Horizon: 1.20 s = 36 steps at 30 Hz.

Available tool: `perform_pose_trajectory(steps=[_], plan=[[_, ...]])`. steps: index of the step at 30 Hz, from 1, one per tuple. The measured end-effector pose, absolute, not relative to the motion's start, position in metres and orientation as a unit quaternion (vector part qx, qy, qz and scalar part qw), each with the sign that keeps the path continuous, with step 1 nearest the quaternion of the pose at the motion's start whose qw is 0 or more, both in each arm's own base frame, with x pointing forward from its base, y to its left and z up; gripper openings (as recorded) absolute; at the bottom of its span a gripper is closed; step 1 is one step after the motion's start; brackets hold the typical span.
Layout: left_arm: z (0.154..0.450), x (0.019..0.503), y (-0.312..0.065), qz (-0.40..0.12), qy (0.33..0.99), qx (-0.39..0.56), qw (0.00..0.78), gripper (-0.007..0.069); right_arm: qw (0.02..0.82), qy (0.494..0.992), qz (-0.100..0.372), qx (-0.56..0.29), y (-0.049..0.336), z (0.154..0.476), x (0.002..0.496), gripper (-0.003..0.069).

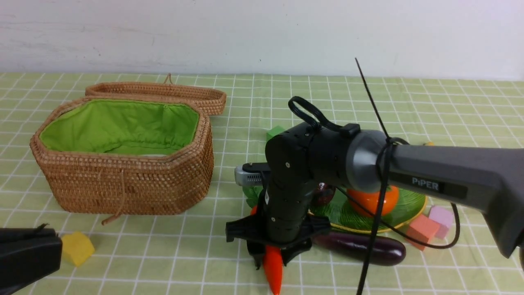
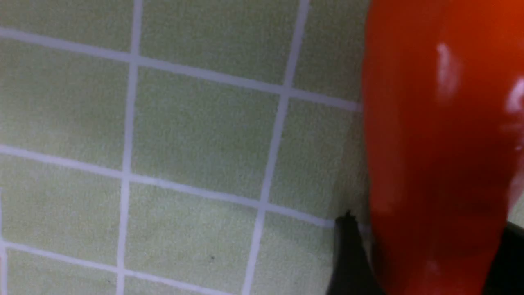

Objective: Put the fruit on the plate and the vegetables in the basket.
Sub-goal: Use the right arm to grab a carrot and put it into the left basket

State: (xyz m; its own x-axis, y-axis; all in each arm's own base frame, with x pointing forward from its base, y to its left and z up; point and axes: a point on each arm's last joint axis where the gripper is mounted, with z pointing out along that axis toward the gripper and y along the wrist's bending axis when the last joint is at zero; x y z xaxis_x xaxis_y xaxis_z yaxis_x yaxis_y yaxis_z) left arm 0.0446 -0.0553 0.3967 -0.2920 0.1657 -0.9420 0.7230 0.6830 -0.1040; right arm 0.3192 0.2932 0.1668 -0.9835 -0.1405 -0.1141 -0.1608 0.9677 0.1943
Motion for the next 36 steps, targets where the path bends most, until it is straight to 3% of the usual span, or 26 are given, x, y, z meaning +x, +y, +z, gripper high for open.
perform_pose_trajectory(steps=[6,12,15,19,24,28,36], plan=[[0.395,0.044,-0.055,-0.267,0.762,0.297,0.509,-0.0013,0.046,0.991,0.095,-0.080,0.293,0.166,0.320,0.0277],[0.394,0.044,-0.055,-0.266,0.764,0.298,0.508,-0.0013,0.049,0.989,0.104,-0.095,0.292,0.175,0.317,0.0277],[0.394,0.044,-0.055,-0.263,0.764,0.298,0.509,-0.0013,0.064,0.986,0.117,-0.100,0.288,0.201,0.311,0.0277],[0.396,0.047,-0.053,-0.248,0.758,0.295,0.527,-0.0013,0.132,0.970,0.159,-0.128,0.281,0.264,0.304,0.0277],[0.400,0.053,-0.049,-0.224,0.750,0.274,0.559,-0.0013,0.230,0.923,0.203,-0.231,0.292,0.322,0.312,0.0277],[0.404,0.060,-0.042,-0.207,0.754,0.218,0.584,-0.0013,0.309,0.863,0.234,-0.325,0.317,0.343,0.332,0.0277],[0.409,0.069,-0.029,-0.175,0.759,0.125,0.614,-0.0013,0.431,0.748,0.248,-0.439,0.362,0.336,0.373,0.0277]])
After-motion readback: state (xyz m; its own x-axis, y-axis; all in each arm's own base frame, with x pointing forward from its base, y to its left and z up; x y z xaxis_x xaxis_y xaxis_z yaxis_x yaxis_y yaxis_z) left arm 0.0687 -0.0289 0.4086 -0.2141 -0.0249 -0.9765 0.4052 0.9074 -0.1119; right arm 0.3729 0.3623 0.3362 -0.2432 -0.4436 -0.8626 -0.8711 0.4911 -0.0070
